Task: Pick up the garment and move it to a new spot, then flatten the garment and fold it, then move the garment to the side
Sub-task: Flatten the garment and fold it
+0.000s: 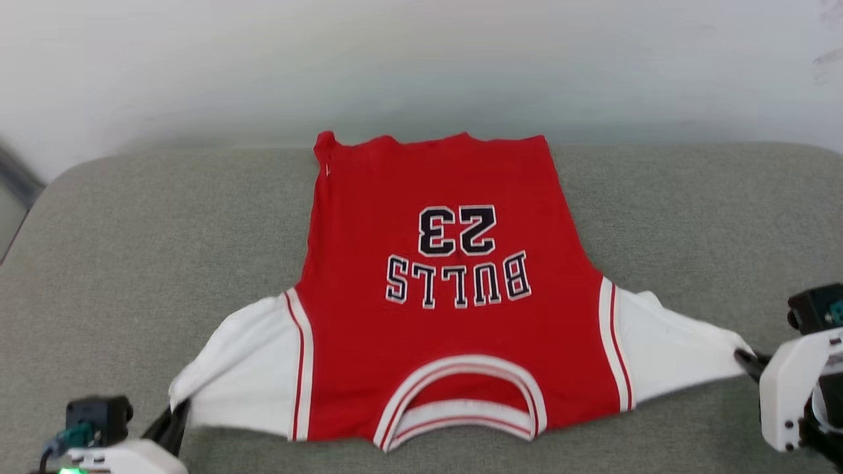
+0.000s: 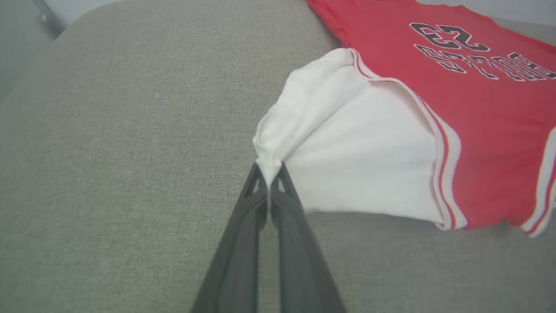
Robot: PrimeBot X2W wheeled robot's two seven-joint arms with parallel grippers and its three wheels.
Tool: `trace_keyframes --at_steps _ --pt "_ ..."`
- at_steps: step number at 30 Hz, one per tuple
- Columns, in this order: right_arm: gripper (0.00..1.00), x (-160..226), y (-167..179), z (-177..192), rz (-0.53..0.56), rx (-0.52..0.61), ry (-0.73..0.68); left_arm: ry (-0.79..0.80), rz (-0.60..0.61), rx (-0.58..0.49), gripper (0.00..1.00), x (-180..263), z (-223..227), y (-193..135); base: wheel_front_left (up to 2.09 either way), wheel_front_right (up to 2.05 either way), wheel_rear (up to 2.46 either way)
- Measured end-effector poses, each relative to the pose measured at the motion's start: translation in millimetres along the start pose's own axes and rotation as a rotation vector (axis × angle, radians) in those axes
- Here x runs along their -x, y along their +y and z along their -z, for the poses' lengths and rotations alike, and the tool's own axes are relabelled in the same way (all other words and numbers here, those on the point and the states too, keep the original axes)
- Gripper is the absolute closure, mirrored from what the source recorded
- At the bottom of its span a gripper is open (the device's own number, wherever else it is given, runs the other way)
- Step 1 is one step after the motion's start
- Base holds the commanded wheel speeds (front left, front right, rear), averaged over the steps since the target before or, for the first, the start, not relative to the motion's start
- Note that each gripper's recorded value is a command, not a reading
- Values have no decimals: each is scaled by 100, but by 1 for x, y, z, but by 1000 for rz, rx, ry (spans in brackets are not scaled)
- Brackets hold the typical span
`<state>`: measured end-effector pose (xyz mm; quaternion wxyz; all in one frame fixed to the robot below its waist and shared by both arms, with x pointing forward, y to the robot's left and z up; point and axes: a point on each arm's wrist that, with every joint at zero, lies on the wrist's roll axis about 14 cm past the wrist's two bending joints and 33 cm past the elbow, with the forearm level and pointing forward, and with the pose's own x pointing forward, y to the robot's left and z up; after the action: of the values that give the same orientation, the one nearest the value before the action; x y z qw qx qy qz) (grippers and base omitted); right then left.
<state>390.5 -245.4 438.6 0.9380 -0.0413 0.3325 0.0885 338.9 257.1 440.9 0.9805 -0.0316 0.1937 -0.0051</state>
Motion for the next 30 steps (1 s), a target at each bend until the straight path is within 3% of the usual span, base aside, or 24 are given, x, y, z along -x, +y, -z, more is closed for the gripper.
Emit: trace_keyframes --at_steps 10,17,18,19,23,30 --pt "100 33 9 66 -27 -115 184 127 8 73 100 35 39 -6 0 0 0" --pt "100 34 15 70 -32 -83 205 175 48 81 100 37 50 -19 0 0 0" --pt "70 33 14 68 -28 -73 199 179 58 81 100 36 51 -22 0 0 0" --pt "2 31 12 62 -21 -62 179 181 71 79 100 35 50 -25 0 0 0" --pt "0 17 12 27 -34 -59 104 156 130 78 100 25 37 -43 0 0 0" --pt "0 -27 22 -78 -98 57 -25 123 206 55 100 8 15 -70 0 0 0"
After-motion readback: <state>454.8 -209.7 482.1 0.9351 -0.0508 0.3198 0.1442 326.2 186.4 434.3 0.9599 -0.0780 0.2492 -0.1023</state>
